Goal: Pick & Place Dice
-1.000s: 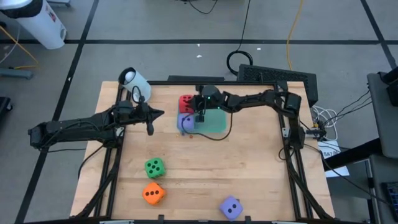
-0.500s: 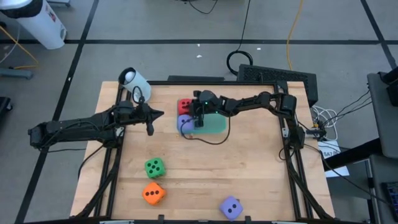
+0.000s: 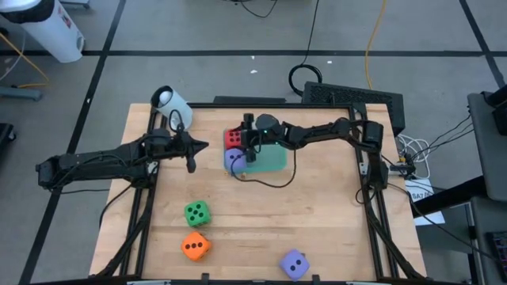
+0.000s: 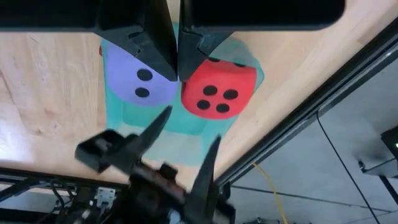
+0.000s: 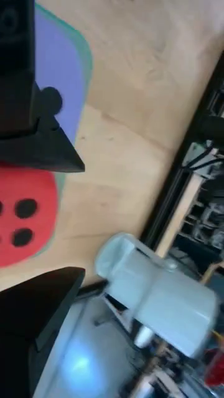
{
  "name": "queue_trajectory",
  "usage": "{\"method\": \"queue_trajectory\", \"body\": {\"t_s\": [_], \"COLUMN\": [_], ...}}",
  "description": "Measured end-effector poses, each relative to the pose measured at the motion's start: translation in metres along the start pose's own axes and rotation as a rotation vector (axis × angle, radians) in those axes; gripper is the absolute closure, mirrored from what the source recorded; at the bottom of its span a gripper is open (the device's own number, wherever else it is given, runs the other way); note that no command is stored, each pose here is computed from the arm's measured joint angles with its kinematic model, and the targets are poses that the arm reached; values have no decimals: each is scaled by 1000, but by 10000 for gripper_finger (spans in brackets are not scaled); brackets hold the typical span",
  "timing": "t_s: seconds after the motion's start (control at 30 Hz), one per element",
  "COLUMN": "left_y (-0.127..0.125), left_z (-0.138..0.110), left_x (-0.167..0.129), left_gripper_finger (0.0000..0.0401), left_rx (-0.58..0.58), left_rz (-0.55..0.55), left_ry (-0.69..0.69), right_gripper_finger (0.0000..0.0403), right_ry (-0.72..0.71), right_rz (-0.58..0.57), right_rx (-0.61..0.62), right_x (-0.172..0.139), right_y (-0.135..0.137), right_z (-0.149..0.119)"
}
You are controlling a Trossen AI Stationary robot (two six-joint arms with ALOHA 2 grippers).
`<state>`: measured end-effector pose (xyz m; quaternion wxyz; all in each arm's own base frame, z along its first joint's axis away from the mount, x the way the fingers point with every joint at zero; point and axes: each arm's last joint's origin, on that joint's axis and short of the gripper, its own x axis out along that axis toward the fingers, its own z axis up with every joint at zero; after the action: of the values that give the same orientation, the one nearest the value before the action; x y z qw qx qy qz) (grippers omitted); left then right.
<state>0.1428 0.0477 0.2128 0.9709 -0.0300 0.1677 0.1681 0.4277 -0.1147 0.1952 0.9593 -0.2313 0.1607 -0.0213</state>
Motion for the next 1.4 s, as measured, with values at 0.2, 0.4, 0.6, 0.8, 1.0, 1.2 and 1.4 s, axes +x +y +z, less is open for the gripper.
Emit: {"method": "queue_trajectory", "body": {"t_s": [0.2, 0.4, 0.6, 0.8, 1.0, 1.2, 1.4], "left_y": [0, -1, 4, 13, 14, 14, 14], "left_z": [-8, -19, -33, -39, -38, -38, -39], "left_x": [6, 35, 62, 69, 76, 86, 91], "left_gripper_finger": [380, 380, 380, 380, 380, 380, 380], "left_rx": [-121, -157, -268, -359, -367, -367, -365], "left_rz": [-2, 2, 59, 112, 116, 100, 100], "left_ry": [83, 178, 232, 272, 286, 300, 305], "right_gripper_finger": [178, 276, 385, 393, 400, 402, 402], "right_ry": [85, 161, 265, 339, 406, 444, 475], "right_rz": [-185, -177, -152, -154, -155, -230, -236], "right_rx": [39, 163, 276, 448, 513, 534, 594], "right_x": [-17, -22, -24, -26, -22, -19, -15], "right_y": [-4, -8, -6, -5, 0, -3, -10], "right_z": [25, 17, 5, -4, -17, -29, -47]}}
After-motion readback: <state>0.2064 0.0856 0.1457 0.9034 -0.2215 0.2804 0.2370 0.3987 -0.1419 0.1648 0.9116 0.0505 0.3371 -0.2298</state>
